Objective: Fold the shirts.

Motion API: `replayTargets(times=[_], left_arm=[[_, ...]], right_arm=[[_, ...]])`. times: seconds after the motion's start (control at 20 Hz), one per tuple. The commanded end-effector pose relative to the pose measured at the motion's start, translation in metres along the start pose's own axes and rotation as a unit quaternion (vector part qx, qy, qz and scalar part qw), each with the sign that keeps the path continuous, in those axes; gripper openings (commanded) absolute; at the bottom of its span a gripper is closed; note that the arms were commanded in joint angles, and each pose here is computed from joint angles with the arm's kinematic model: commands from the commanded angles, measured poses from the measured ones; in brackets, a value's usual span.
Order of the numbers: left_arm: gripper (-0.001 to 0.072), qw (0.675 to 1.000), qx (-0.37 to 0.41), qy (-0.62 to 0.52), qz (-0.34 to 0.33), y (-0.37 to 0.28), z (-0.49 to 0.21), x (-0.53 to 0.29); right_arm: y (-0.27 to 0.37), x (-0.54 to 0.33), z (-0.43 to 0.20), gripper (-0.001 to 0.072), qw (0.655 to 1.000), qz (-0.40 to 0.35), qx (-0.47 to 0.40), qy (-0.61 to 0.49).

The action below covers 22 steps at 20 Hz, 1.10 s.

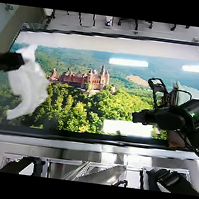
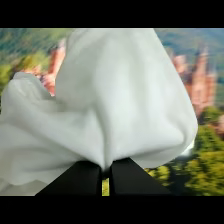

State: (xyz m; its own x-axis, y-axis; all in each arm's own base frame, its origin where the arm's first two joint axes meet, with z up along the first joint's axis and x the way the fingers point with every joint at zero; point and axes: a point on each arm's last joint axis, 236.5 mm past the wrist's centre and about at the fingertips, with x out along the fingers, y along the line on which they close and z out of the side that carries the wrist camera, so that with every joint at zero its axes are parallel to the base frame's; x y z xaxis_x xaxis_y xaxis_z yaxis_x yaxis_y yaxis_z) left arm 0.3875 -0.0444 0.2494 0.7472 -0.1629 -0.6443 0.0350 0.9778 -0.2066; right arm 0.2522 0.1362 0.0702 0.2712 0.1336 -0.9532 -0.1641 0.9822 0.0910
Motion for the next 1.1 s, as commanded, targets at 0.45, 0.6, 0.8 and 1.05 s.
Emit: replayTargets(times=[0.45, 0.6, 0.8, 1.05], left_arm=[[0.0013, 0.958, 0.094, 0.192, -0.191, -0.244, -0.170, 0.094], [0.0350, 0.951, 0.098, 0.234, -0.175, -0.249, -0.208, 0.126], [0.0686, 0.942, 0.071, 0.276, -0.178, -0.223, -0.203, 0.115], [0.0686, 0.962, 0.016, 0.246, -0.117, -0.126, -0.153, 0.115]], right_arm=[[-0.031, -0.010, 0.016, 0.0015, 0.999, -0.033, -0.016, -0.019], [-0.061, -0.024, 0.032, 0.0017, 0.998, -0.044, 0.016, -0.039], [-0.100, -0.027, 0.047, 0.0140, 0.997, -0.015, 0.067, -0.039], [-0.093, 0.022, 0.092, 0.0374, 0.977, 0.156, 0.142, -0.034]])
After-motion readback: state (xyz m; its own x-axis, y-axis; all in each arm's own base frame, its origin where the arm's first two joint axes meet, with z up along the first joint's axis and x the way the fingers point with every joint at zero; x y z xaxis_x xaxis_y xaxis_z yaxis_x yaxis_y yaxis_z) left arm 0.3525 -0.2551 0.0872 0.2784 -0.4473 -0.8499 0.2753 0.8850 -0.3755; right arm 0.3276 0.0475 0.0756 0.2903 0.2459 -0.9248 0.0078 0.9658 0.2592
